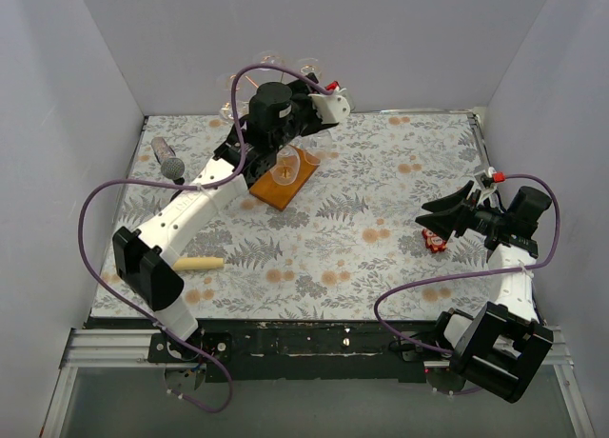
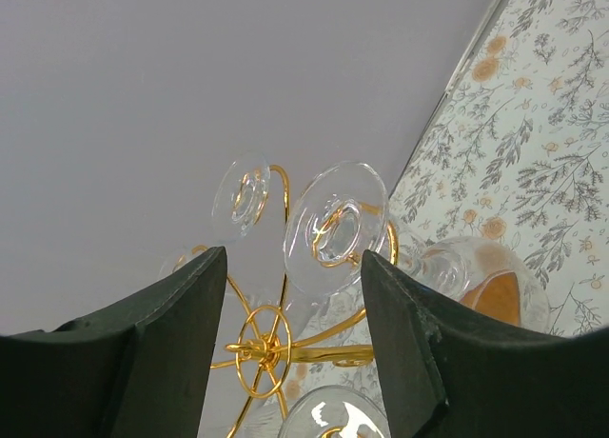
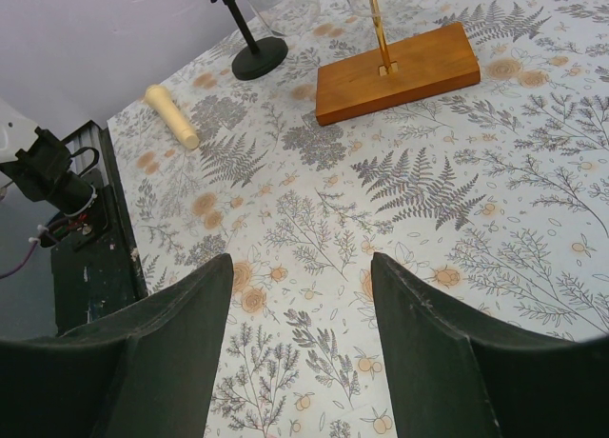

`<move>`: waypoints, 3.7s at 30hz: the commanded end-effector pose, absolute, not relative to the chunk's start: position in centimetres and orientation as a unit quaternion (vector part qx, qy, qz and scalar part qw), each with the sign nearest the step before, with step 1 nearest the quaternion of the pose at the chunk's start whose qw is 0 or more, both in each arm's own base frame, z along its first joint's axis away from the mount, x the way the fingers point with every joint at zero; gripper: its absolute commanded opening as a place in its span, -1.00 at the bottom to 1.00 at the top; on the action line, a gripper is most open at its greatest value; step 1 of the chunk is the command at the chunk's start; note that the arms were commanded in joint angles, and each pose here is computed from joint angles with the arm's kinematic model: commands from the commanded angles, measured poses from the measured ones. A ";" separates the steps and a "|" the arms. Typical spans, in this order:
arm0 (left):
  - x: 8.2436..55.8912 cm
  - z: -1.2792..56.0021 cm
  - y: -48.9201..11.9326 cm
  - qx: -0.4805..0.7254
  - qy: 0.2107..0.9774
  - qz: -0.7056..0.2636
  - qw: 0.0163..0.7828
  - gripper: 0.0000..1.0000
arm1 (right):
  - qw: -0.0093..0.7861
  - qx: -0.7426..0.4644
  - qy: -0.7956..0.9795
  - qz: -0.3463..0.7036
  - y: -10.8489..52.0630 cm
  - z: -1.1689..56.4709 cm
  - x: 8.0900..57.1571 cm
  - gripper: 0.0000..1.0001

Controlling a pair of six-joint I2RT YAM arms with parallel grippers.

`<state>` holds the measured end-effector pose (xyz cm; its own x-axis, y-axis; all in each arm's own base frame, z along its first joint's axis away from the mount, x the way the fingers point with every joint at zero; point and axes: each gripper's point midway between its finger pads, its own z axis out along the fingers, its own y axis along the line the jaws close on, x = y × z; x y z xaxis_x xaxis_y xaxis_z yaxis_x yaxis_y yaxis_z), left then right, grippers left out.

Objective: Place the wine glass upside down on the wine glass rack
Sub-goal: Turn the wine glass upside down at the wine rack, then reset both arms

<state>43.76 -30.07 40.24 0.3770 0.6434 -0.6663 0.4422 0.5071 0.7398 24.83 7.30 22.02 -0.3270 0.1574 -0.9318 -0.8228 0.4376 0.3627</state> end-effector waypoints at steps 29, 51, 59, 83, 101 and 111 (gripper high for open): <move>35.0 52.8 -26.0 0.303 0.551 -0.119 0.768 0.77 | 0.525 -0.302 0.612 0.509 8.4 25.0 22.1 0.36; 19.4 44.9 -14.4 0.101 0.634 -0.305 0.704 0.96 | 0.527 -0.305 0.713 0.347 6.1 25.2 23.9 0.35; 16.9 37.9 -12.3 0.015 0.666 -0.354 0.656 0.96 | 0.556 -0.290 0.738 0.252 4.4 26.0 24.9 0.36; 21.0 24.2 -10.9 -0.098 0.774 -0.237 0.578 0.96 | 0.588 -0.165 0.775 0.164 0.5 25.6 27.7 0.79; 23.6 19.6 -10.0 -0.129 0.796 -0.179 0.563 0.96 | 0.580 -0.154 0.781 0.174 0.1 24.2 28.6 0.79; 26.1 18.2 -8.3 -0.151 0.802 -0.185 0.548 0.96 | 0.578 -0.151 0.784 0.168 -0.1 23.7 29.1 0.79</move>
<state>25.18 -8.34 17.93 -0.3563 -0.4264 -0.8314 -0.0711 0.8996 -0.4309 28.50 0.12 23.49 -0.3141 -0.0303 -0.9489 -0.4346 0.8932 0.1153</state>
